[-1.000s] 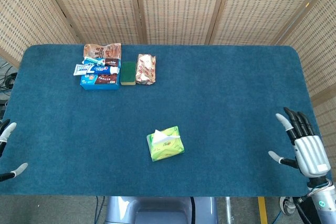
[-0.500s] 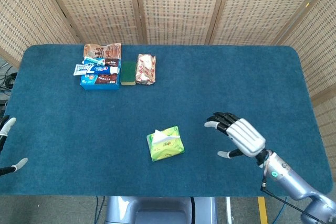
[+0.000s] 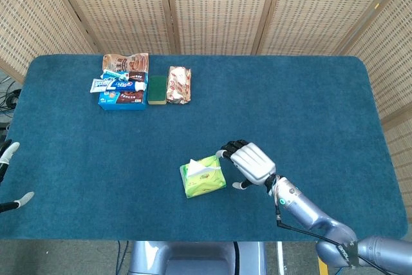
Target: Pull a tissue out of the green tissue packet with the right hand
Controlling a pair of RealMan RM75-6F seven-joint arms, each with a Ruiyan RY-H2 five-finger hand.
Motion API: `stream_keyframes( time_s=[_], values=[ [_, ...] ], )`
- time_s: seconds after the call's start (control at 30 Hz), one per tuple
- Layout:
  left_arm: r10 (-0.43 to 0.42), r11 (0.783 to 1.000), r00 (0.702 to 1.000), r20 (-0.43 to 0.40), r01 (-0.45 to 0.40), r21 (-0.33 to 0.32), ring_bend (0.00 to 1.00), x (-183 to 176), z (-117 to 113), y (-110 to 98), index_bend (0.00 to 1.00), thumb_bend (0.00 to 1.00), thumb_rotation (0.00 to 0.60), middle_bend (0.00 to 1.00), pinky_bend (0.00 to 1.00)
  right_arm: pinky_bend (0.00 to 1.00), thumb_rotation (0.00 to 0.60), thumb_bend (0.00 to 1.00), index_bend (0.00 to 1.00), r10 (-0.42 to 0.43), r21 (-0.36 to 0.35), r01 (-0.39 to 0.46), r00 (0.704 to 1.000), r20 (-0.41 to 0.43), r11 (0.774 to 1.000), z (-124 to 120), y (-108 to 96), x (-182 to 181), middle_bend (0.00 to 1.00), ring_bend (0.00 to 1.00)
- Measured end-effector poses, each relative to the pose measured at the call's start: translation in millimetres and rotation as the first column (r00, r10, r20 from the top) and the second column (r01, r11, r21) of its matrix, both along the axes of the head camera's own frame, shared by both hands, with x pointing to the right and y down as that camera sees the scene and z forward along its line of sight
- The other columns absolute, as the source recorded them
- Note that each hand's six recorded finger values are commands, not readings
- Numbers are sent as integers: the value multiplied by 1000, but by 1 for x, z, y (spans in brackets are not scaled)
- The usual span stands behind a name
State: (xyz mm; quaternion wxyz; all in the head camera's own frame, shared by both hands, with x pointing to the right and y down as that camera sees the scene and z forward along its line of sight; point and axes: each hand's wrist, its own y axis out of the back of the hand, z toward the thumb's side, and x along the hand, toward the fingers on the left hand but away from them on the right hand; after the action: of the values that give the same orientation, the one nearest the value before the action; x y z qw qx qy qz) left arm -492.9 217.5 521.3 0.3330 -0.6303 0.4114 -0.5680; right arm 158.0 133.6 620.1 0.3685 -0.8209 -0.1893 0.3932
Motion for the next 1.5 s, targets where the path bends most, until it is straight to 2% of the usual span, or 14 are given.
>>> stream_keyframes(
  time_s=[0.17, 0.27, 0.4, 0.53, 0.83, 0.93, 1.03, 1.13, 1.23, 1.27, 1.37, 1.5],
  values=[
    [-1, 1000, 1000, -3, 1, -8, 0, 0, 1, -1, 0, 0, 600, 0, 0, 343, 600, 253, 380, -3, -18, 3, 999, -39, 1000, 12, 3, -15, 404, 334],
    [-3, 1000, 1000, -5, 3, -10, 0, 0, 1, -1, 0, 0, 600, 0, 0, 385, 600, 347, 470, 6, -35, -8, 999, -43, 999, 19, 4, -26, 498, 415],
    [-5, 1000, 1000, -7, 5, -13, 0, 0, 2, -2, 0, 0, 600, 0, 0, 422, 600, 500, 610, 32, -49, -35, 998, -46, 998, 27, 2, -36, 634, 526],
    [-11, 1000, 1000, -6, 11, -18, 0, -1, 3, -3, 0, 0, 600, 0, 0, 427, 600, 676, 662, 45, -49, -47, 998, -42, 998, 30, -2, -42, 674, 555],
    [-15, 1000, 1000, -10, 15, -23, 0, -3, 3, -4, 0, 0, 600, 0, 0, 427, 600, 749, 702, 59, 0, -59, 998, 0, 998, 19, -11, -46, 707, 565],
    [-13, 1000, 1000, -12, 13, -23, 0, -3, 3, -3, 0, 0, 600, 0, 0, 427, 600, 749, 702, 70, 36, -71, 997, 44, 997, 3, -17, -47, 708, 566],
    [-11, 1000, 1000, -16, 11, -25, 0, -3, 3, -3, 0, 0, 600, 0, 0, 427, 600, 749, 703, 90, 94, -99, 991, 101, 991, -24, -31, -45, 709, 566],
    [-10, 1000, 1000, -19, 10, -21, 0, -4, 1, -3, 0, 0, 600, 0, 0, 437, 600, 750, 704, 122, 180, -149, 981, 151, 972, -55, -54, -37, 711, 567],
    [-10, 1000, 1000, -23, 10, -16, 0, -4, 0, -2, 0, 0, 600, 0, 0, 445, 600, 749, 704, 146, 282, -196, 971, 189, 939, -85, -78, -28, 711, 567],
    [-10, 1000, 1000, -24, 10, -16, 0, -4, 0, -2, 0, 0, 600, 0, 0, 445, 600, 749, 704, 156, 323, -216, 967, 201, 921, -95, -87, -24, 711, 567],
    [-9, 1000, 1000, -24, 9, -16, 0, -4, 0, -2, 0, 0, 600, 0, 0, 445, 600, 749, 704, 183, 405, -251, 963, 199, 879, -104, -106, -13, 711, 567],
    [-7, 1000, 1000, -23, 7, -18, 0, -3, 0, -2, 0, 0, 600, 0, 0, 445, 600, 750, 704, 232, 491, -274, 962, 146, 827, -98, -129, 9, 710, 567]
  ],
)
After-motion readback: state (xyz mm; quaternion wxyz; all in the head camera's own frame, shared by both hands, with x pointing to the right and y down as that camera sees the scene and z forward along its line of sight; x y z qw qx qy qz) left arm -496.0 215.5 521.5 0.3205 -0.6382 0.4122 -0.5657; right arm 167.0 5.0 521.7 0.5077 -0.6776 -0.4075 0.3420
